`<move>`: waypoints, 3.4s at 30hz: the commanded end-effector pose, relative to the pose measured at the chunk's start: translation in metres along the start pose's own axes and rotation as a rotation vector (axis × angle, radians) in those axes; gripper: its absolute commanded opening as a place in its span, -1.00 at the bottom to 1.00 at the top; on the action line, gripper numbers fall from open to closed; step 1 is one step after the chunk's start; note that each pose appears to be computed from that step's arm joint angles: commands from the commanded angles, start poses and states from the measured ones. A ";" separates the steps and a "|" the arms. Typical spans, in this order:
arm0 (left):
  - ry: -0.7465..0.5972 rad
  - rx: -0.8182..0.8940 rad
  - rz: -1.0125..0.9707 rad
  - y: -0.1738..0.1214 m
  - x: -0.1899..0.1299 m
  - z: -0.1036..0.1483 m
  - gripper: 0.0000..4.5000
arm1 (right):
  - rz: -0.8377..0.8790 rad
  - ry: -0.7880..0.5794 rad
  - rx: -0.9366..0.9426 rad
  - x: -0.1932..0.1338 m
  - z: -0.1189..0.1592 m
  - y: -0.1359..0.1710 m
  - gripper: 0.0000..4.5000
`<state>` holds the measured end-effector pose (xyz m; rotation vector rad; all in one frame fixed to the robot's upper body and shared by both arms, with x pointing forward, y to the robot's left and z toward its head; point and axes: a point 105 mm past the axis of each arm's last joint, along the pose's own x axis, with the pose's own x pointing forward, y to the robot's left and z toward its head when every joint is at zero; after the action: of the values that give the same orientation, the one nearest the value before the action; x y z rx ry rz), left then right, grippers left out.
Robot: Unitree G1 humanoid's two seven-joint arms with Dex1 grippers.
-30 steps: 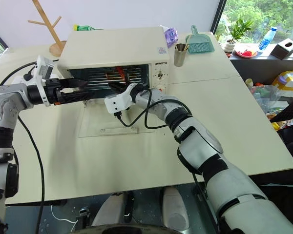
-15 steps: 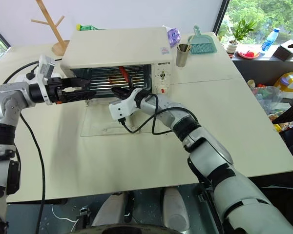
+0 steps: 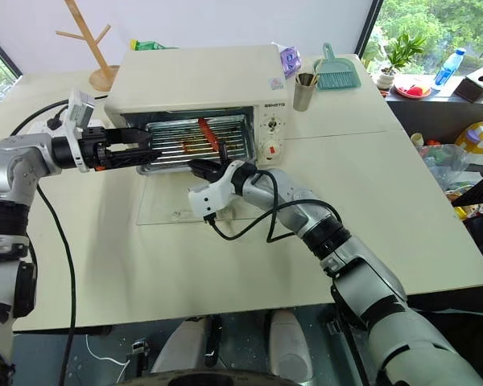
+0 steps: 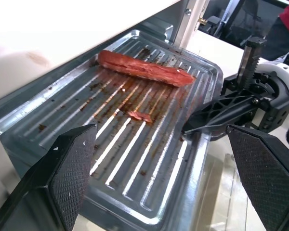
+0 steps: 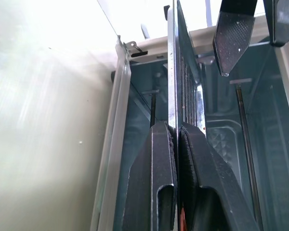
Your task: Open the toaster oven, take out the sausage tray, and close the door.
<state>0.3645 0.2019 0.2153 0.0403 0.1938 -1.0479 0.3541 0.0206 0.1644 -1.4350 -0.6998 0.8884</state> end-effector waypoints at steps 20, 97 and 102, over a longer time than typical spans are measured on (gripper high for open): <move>-0.009 0.051 0.028 0.007 -0.005 0.014 1.00 | -0.035 -0.028 0.018 -0.035 0.007 -0.013 -0.97; -0.225 -1.113 -0.204 -0.121 0.017 -0.064 -0.99 | 0.125 -0.189 0.057 -0.103 0.032 -0.005 -1.00; -0.240 -1.131 -0.195 -0.119 0.020 -0.065 -0.99 | 0.128 -0.190 0.057 -0.103 0.034 -0.003 -1.00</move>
<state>0.2640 0.1355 0.1435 -1.1353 0.5958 -0.9584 0.2775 -0.0518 0.1658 -1.3866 -0.6556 1.1771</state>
